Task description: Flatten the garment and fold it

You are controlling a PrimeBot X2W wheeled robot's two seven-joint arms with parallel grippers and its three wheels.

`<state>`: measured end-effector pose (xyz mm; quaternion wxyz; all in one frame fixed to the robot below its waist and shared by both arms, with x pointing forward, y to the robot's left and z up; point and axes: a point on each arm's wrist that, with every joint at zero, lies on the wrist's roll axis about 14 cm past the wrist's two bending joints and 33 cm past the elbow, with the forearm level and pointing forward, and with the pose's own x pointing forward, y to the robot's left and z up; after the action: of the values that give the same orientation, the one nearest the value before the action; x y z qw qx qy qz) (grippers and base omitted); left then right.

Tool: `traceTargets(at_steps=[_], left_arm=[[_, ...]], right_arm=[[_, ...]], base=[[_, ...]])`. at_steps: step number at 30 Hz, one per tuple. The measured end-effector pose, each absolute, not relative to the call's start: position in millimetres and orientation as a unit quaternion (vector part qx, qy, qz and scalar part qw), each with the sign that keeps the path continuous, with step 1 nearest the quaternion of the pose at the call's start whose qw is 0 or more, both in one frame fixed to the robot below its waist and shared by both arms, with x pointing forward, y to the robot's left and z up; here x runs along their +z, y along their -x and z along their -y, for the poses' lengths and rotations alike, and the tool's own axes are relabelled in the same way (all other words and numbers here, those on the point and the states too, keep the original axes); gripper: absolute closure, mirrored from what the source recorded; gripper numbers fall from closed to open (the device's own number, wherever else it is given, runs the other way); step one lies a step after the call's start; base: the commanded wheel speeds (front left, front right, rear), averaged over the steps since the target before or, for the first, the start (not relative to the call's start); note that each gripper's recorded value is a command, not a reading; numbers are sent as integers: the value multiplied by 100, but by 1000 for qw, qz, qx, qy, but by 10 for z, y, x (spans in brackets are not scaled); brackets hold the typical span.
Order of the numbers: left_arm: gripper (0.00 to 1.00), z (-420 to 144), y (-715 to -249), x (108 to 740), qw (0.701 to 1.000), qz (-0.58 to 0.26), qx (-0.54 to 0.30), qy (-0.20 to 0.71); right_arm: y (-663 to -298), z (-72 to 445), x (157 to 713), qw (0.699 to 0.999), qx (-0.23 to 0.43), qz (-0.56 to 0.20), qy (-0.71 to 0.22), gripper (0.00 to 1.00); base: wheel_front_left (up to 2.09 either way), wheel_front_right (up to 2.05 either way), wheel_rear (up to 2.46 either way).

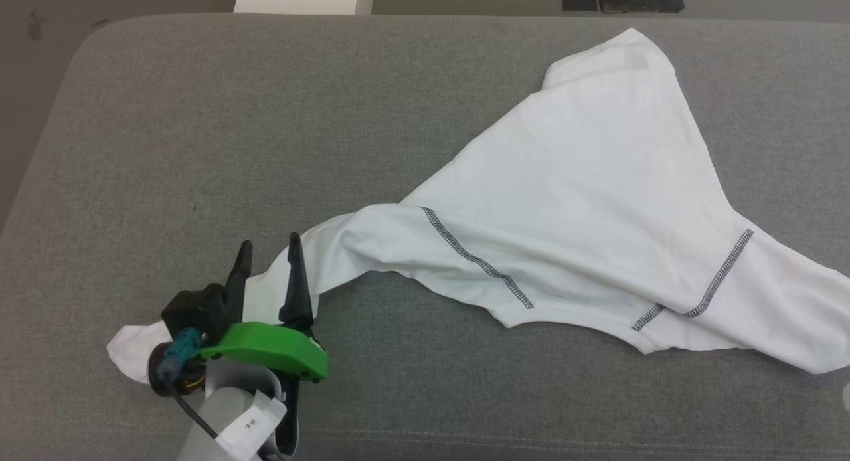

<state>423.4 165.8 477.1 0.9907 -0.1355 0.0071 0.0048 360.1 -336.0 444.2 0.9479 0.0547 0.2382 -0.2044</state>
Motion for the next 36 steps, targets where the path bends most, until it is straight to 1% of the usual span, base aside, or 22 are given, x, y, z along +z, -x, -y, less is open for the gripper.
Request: traceTargets(at_steps=[5, 6, 7, 10, 15, 21, 27, 32, 36], left_arm=[[0, -1314, -4207, 4715, 988, -40, -52, 141], [0, -1219, -4189, 4657, 986, -59, -65, 143], [0, -1021, -4135, 4523, 979, -103, -96, 147], [0, -756, -4045, 4349, 965, -164, -132, 156], [0, -643, -4031, 4140, 956, -227, -125, 142], [0, -584, -4206, 4073, 948, -260, -119, 141], [0, -573, -4275, 3872, 929, -321, -109, 146], [0, -527, -4421, 3883, 928, -325, -113, 141], [0, -489, -4415, 3775, 919, -356, -125, 114]], right_arm=[[-3727, 3189, 4693, 972, -174, -154, -35, 0], [-3726, 3142, 4720, 975, -166, -144, -31, 0], [-3695, 3077, 4722, 978, -156, -135, -38, 0], [-3635, 2989, 4697, 980, -143, -132, -45, 0], [-3553, 2932, 4680, 980, -135, -135, -51, 0], [-3526, 2918, 4669, 980, -134, -138, -52, 0], [-3559, 2861, 4625, 980, -126, -145, -53, 0], [-3622, 2802, 4606, 981, -117, -147, -54, 0], [-3649, 2758, 4585, 981, -111, -149, -59, 0]], base=[[0, 0, 0], [0, 0, 0], [0, 0, 0], [0, 0, 0], [0, 0, 0], [0, 0, 0], [0, 0, 0], [0, 0, 0], [0, 0, 0]])
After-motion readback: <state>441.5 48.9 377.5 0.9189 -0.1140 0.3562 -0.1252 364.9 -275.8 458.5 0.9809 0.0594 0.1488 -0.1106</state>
